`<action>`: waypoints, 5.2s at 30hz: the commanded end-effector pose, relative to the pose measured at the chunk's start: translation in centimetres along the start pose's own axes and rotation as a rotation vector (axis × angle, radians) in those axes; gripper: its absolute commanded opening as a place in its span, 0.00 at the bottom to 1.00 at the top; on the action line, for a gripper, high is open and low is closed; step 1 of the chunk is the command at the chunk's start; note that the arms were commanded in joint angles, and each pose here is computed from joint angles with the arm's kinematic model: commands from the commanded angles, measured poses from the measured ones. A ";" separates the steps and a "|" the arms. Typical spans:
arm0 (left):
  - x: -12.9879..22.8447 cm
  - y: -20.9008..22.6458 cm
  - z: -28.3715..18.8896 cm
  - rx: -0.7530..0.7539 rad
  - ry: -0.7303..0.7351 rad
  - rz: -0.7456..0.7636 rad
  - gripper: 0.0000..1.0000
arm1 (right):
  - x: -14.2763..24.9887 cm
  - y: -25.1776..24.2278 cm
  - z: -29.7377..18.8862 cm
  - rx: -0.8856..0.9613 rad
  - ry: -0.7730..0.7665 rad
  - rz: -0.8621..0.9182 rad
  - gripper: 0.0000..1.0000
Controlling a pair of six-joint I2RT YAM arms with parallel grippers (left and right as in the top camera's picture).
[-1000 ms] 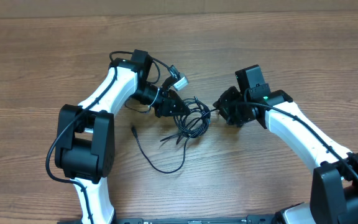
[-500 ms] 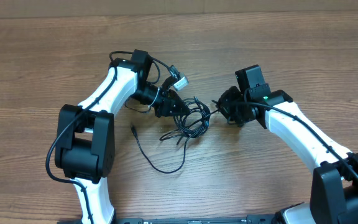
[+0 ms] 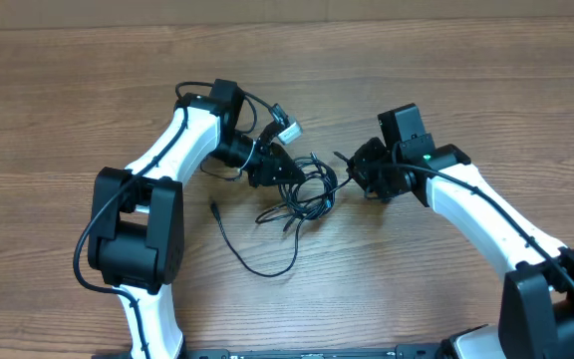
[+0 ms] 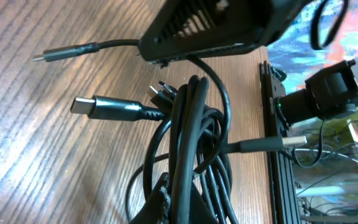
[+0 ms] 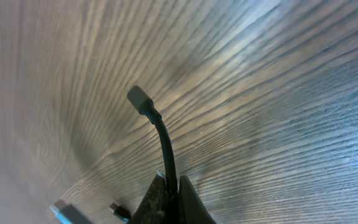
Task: Untangle cables
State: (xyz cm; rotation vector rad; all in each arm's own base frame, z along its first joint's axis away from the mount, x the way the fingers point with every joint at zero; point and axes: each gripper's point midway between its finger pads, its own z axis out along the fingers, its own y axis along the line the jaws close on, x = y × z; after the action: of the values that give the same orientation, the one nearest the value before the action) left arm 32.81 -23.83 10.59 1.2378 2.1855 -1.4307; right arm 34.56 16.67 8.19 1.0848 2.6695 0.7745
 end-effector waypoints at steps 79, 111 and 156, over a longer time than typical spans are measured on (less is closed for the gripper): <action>-1.4 5.2 -1.7 -0.306 -0.105 -0.976 0.04 | 15.2 2.1 -0.2 0.046 0.125 -0.697 0.91; -1.2 5.8 -2.0 -0.349 -0.106 -0.966 0.04 | 15.6 1.3 5.2 0.088 0.126 -0.603 0.04; -0.8 6.4 -2.2 -0.397 -0.093 -0.910 0.04 | 11.7 2.8 -6.1 -0.064 0.226 -0.426 0.29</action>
State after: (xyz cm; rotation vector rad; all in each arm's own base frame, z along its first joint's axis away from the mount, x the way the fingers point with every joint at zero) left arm 38.39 -20.75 5.88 0.1914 2.9077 -1.0510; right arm 25.91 22.65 14.55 0.3372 2.9074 0.8922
